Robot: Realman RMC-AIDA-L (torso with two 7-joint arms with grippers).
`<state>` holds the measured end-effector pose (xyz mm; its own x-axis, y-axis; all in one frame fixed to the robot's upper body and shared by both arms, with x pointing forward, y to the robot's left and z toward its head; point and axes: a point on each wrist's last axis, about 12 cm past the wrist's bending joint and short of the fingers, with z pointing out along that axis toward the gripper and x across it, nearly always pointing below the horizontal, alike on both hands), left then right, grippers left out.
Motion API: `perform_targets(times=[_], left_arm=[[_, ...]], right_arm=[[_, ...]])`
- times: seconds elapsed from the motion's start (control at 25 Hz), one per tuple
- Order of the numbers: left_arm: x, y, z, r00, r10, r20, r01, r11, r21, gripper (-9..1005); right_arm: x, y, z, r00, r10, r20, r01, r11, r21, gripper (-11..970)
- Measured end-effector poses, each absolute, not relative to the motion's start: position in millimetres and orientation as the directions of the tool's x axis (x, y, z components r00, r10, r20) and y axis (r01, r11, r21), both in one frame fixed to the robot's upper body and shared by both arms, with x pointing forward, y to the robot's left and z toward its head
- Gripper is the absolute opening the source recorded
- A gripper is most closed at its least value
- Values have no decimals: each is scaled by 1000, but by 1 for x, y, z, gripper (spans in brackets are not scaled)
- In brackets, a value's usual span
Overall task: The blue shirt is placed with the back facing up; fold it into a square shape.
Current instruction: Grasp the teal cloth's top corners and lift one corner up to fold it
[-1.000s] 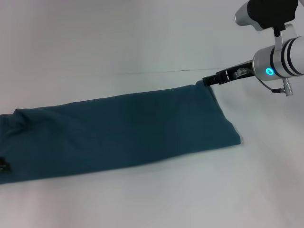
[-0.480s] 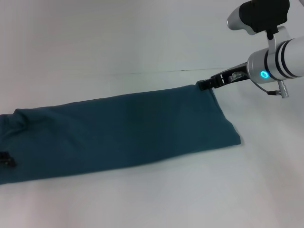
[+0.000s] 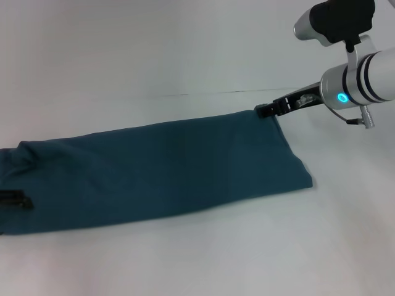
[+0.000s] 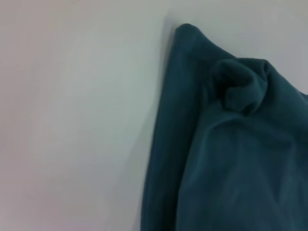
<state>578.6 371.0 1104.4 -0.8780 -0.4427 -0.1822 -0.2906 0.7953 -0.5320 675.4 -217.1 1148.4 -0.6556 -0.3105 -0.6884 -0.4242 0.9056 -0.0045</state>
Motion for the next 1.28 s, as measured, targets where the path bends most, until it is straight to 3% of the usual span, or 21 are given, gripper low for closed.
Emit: perform_targets(times=[0.2,0.6,1.04,1.28], left_arm=[[579,367,1099,-886,-429,-175,-278,795,-538,836],[581,364,1099,-904,-374,-205,-218,817,-534,605],[584,361,1102,-921,-306,-242,-143,842,-520,193],[585,360,1104,-926,-277,-259,-111,851,-513,140]], right_arm=[[675,-217,1148,-659,-311,-685,-426,905,-1,927],[670,-220,1145,-681,-309,-664,-427,904,17,925],[635,-258,1149,-826,-160,-540,-298,938,177,920],[618,-269,1132,-878,-103,-467,-237,942,238,919]])
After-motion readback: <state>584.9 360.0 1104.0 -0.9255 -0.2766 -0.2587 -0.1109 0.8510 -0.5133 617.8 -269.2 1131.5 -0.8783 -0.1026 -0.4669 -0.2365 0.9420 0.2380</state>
